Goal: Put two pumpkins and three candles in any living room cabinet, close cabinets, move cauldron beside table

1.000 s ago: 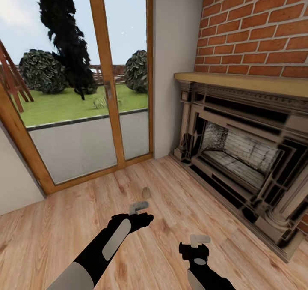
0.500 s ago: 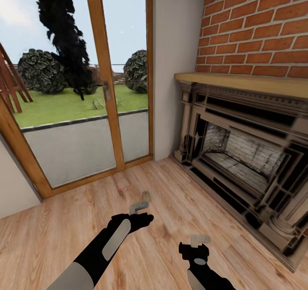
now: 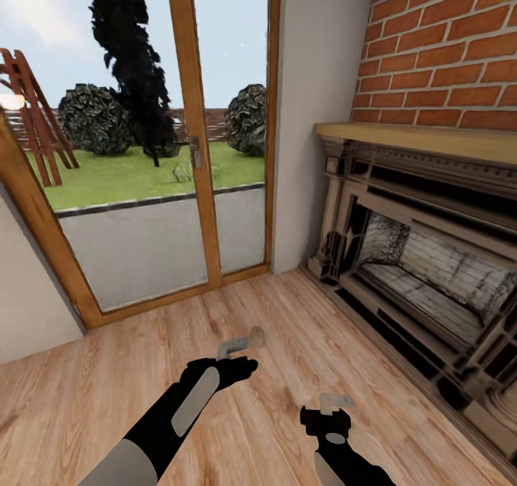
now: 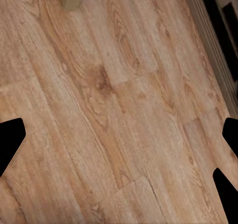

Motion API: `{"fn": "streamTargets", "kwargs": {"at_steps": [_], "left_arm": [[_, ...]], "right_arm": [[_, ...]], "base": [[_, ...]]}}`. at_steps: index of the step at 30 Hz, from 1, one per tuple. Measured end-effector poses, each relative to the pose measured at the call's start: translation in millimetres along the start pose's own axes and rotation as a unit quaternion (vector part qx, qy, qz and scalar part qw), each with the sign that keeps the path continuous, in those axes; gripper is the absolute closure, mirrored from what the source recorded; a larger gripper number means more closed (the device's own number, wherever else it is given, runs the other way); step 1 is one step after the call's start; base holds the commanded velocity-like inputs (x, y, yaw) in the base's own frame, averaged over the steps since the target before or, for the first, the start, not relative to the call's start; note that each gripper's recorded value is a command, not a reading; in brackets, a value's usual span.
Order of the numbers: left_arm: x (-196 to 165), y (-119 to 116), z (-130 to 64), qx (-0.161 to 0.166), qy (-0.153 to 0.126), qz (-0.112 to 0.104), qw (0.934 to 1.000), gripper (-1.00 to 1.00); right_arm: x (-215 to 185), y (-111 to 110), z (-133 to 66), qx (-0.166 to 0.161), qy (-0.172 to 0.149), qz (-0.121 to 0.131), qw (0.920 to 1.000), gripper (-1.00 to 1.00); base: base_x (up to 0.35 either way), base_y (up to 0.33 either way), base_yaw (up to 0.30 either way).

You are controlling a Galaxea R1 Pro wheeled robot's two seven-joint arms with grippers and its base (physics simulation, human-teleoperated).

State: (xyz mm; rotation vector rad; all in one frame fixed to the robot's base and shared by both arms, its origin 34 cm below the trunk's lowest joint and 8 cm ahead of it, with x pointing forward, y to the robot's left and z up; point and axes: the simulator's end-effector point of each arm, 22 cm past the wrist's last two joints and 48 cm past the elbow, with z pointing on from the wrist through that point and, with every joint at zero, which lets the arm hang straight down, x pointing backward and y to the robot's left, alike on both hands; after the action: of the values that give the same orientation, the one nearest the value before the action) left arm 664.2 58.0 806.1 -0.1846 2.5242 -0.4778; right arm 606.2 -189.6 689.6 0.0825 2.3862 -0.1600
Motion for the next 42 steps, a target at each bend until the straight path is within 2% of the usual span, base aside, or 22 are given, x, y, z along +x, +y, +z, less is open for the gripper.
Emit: {"fn": "streamTargets", "kwargs": {"at_steps": [25,42], "left_arm": [[0.4,-0.4,0.1,0.000,0.000,0.001,1.0000,-1.00],[0.6,0.3,0.4,0.000,0.001,-0.001,1.0000,-1.00]], "right_arm": [[0.4,0.0,0.0,0.000,0.001,0.000,1.0000,-1.00],[0.3,-0.1,0.1,0.000,0.001,0.000,1.0000,-1.00]], "base": [[0.151,-0.009,0.288],[0.117,-0.227,0.034]]}}
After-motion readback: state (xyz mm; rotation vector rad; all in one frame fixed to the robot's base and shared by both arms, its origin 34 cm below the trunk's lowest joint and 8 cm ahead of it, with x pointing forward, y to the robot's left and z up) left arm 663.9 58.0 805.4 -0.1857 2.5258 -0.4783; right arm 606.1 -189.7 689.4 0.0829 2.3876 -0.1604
